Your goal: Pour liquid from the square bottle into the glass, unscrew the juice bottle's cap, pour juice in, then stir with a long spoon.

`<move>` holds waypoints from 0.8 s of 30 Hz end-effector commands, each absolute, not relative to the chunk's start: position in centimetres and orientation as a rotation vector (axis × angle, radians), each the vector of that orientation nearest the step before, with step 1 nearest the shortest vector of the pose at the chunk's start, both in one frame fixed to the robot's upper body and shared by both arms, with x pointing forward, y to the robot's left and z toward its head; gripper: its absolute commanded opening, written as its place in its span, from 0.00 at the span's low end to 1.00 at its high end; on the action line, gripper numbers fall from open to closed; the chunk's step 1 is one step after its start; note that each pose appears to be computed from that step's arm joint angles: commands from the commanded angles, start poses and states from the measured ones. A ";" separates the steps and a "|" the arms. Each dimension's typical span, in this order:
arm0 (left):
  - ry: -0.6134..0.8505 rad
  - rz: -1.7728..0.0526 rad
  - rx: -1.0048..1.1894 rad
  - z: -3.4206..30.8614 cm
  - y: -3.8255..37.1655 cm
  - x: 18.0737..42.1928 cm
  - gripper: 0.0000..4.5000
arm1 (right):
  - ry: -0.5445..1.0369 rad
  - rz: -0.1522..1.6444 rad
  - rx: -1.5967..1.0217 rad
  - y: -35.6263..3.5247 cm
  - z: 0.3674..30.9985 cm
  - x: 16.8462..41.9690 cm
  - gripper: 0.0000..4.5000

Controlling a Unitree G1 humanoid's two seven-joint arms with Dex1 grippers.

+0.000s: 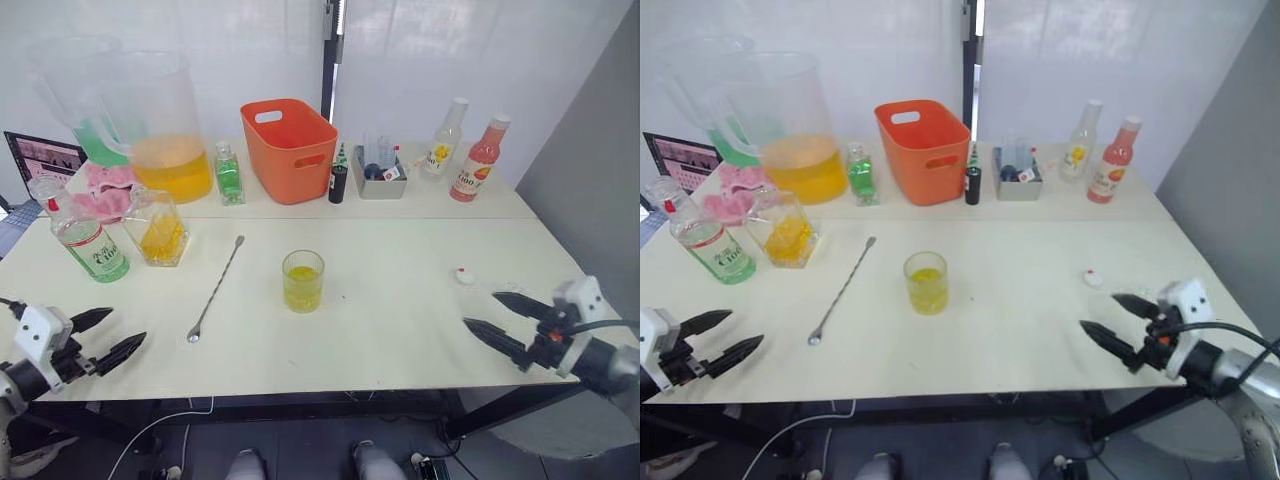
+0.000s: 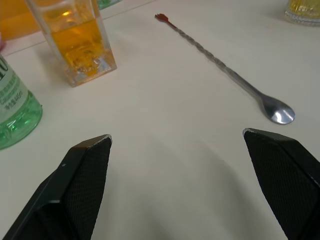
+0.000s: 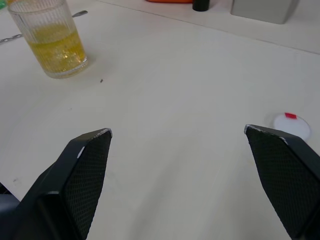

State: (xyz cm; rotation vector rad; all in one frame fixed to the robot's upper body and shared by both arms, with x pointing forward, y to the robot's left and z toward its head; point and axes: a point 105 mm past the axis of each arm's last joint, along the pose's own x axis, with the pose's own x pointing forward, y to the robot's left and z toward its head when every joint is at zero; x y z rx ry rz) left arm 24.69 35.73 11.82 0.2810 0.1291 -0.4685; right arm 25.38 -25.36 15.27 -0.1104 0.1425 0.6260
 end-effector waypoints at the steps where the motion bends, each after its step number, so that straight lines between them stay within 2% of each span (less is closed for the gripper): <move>1: 0.094 -0.432 0.319 12.9 37.2 24.3 0.98 | 0.136 0.561 -0.181 -27.8 15.1 24.5 1.00; 6: 0.090 -0.421 0.313 12.6 37.7 23.5 0.98 | 0.142 0.553 -0.202 -28.7 14.8 24.2 1.00; 12: 0.082 -0.395 0.297 12.6 37.6 22.5 0.98 | 0.116 0.594 -0.217 -27.9 15.8 25.1 1.00; 19: 0.047 -0.388 0.214 12.8 34.0 20.7 0.98 | 0.097 0.777 -0.238 -24.7 17.3 26.5 1.00; 22: 0.082 -0.366 0.166 12.0 31.5 20.6 0.98 | 0.092 0.947 -0.249 -21.6 18.6 26.4 1.00; 24: 0.086 -0.359 0.139 12.0 30.3 20.8 0.98 | 0.087 0.999 -0.253 -20.6 19.2 26.5 1.00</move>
